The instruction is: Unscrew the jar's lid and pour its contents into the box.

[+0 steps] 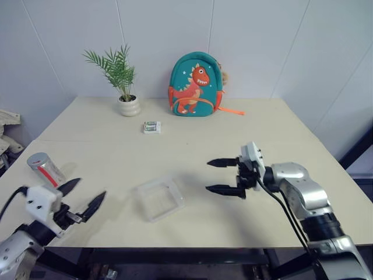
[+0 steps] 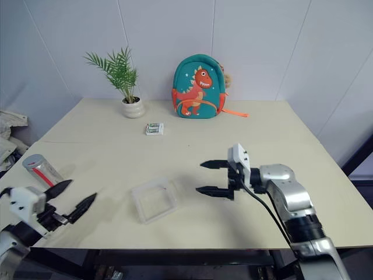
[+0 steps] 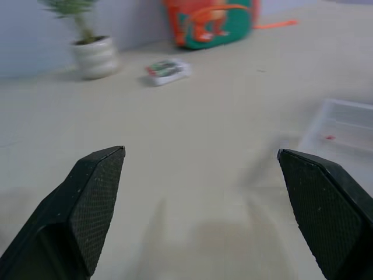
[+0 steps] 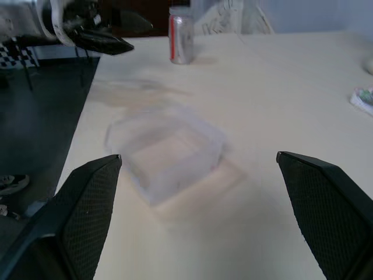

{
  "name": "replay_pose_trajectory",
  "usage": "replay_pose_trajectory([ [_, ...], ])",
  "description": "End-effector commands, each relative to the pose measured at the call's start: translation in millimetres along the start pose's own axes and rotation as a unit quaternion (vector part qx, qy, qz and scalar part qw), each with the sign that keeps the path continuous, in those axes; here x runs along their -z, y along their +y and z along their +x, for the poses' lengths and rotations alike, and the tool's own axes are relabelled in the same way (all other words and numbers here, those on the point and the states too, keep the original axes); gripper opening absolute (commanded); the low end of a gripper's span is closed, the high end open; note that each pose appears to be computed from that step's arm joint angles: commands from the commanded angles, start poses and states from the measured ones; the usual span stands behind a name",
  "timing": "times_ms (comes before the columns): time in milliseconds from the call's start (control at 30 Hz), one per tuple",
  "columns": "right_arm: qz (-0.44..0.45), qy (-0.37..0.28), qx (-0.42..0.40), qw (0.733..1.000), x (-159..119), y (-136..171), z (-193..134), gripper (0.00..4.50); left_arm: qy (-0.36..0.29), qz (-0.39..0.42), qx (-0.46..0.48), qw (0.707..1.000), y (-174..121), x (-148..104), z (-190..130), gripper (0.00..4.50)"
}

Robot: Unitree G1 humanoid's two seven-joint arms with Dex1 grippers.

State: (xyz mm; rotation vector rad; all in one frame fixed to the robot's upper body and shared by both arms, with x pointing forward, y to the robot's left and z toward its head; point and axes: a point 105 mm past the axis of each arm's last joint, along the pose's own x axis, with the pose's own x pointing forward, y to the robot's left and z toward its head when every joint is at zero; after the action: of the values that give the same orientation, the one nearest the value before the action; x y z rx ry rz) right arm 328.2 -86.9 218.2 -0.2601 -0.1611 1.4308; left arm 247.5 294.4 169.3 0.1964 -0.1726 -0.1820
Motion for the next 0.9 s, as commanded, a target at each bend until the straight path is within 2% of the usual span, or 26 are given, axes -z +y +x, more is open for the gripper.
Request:
replay_pose_trajectory([
  [33,-0.019,-0.048,-0.029,0.998,-27,0,18,4.5,-0.014,0.014,-0.161,0.987,32,-2,-19,4.47],
  [100,-0.022,-0.067,-0.041,0.997,-38,1,29,4.5,-0.015,-0.003,-0.24,0.971,48,6,-28,4.47],
  [267,-0.023,-0.093,-0.051,0.994,-54,3,53,4.5,-0.011,-0.026,-0.341,0.939,75,24,-29,4.47],
  [500,-0.04,-0.133,-0.053,0.989,-73,8,64,4.5,-0.02,-0.015,-0.34,0.94,93,23,12,4.47],
  [900,-0.042,-0.148,-0.031,0.988,-79,13,64,4.5,-0.013,0.018,-0.371,0.928,129,17,43,4.47],
])
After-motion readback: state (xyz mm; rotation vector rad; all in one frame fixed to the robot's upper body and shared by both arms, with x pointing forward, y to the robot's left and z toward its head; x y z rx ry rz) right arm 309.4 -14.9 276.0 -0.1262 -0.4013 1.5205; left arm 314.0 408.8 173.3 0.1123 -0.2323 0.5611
